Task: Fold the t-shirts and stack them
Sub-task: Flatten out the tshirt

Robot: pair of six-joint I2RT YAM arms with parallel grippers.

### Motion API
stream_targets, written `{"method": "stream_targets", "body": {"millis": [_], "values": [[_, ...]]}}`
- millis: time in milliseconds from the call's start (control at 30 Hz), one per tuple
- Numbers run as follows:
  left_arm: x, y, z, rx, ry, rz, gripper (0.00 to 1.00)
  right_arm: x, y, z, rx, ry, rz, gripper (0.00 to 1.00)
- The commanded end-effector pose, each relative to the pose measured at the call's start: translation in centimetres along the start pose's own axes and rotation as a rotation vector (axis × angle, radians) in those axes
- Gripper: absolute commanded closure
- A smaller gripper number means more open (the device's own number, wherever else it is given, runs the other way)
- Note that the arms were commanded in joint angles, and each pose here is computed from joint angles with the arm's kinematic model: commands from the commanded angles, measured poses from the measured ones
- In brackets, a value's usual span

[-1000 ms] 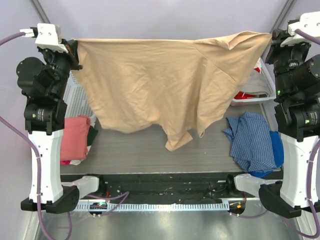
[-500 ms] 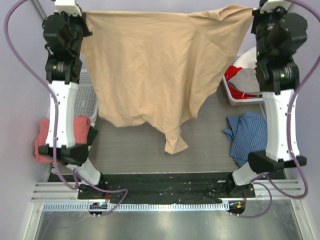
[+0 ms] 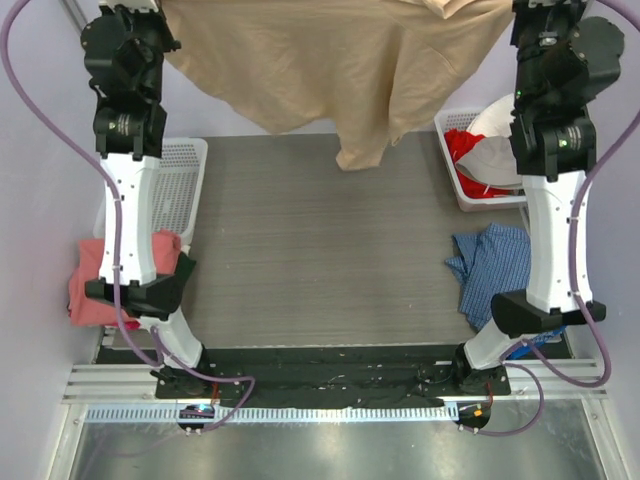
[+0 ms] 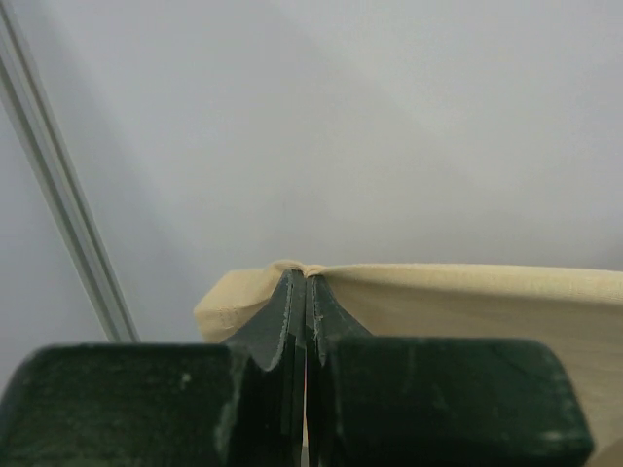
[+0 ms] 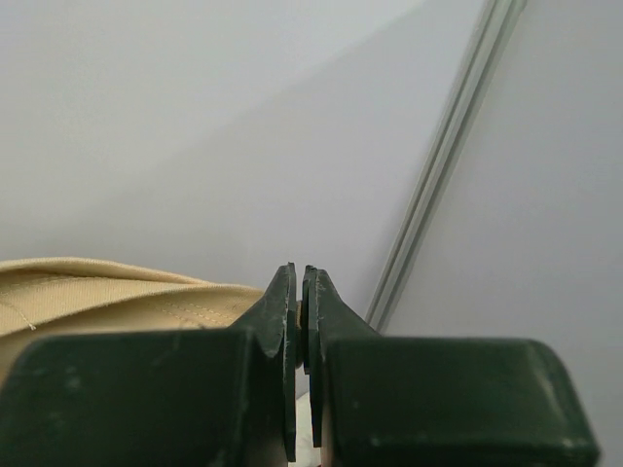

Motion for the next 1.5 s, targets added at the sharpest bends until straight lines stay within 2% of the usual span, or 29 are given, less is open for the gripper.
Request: {"method": "stream_targets", "body": {"millis": [0,100,133,200,233,300,333,400,433,533,767,900,1033,1067,1100,1167,1200,1300,1467], "values": [[5.7,6.4,-4.0,-0.136,0.212,0.03,1.0,-7.6,7.4,-5.5,-0.156,-0.228,0.02,0.99],[5.4,4.6,-5.1,-0.08,0.187,0.047,1.0,-7.6,6.3,-6.5,-0.112,-0.214,0.012,0.99],[4.8,1.8,-4.9,-0.012,0.169,0.062,1.0,-7.4,5.3,-7.2,-0.081,-0.204,0.007,0.99],[4.4,0.9,-6.4,0.011,0.132,0.062,1.0,-6.2,1.9,-7.5,0.01,-0.165,-0.012,0.99],[3.6,-2.7,-6.3,0.089,0.106,0.072,1.0,-6.5,1.8,-8.6,0.019,-0.162,-0.01,0.99],[3.1,-4.4,-7.7,0.125,0.072,0.067,1.0,-5.7,-0.4,-9.4,0.078,-0.127,0.003,0.99],[2.3,-7.9,-8.2,0.197,0.036,0.078,1.0,-4.7,-3.2,-9.6,0.143,-0.097,-0.013,0.99],[1.9,-9.8,-9.5,0.231,0.017,0.079,1.0,-4.0,-4.8,-11.0,0.187,-0.053,0.011,0.99],[1.4,-12.7,-10.1,0.281,-0.005,0.092,1.0,-3.2,-7.2,-11.5,0.241,-0.027,-0.005,0.99],[1.3,-15.1,-11.0,0.326,-0.01,0.124,1.0,-2.6,-9.6,-12.4,0.294,-0.005,-0.026,0.99],[0.8,-17.2,-11.5,0.372,-0.042,0.15,1.0,-2.0,-11.2,-12.4,0.328,0.012,-0.038,0.99],[-0.5,-18.2,-12.8,0.427,-0.168,0.173,1.0,-1.1,-13.6,-13.5,0.388,0.054,-0.053,0.99],[-3.1,-20.1,-17.5,0.555,-0.401,0.163,1.0,0.0,-15.3,-15.9,0.454,0.142,-0.019,0.99],[-3.1,-19.7,-18.6,0.56,-0.426,0.173,1.0,0.4,-15.5,-16.8,0.468,0.179,0.004,0.99],[-3.3,-21.0,-20.3,0.621,-0.455,0.175,1.0,0.9,-16.6,-17.5,0.497,0.204,0.01,0.99],[-3.2,-20.6,-22.6,0.622,-0.504,0.202,1.0,1.9,-17.4,-19.1,0.53,0.283,0.04,0.99],[-3.2,-21.9,-24.3,0.677,-0.527,0.21,1.0,2.5,-18.8,-20.1,0.568,0.315,0.045,0.99],[-3.1,-22.7,-28.5,0.733,-0.598,0.234,1.0,4.1,-21.1,-22.8,0.652,0.431,0.069,0.99],[-2.8,-23.2,-33.4,0.794,-0.68,0.263,1.0,5.8,-24.8,-27.5,0.809,0.598,0.066,0.99]]}}
Point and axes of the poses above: each gripper's point midway between its finger pads, its own z axis out along the fingers, its own x axis along the line the jaws close on, y = z × x, the point moved 3 cm from there along -z, back along the fingers, and after that the axes turned 5 degrees about z, right-handed, at the moved point
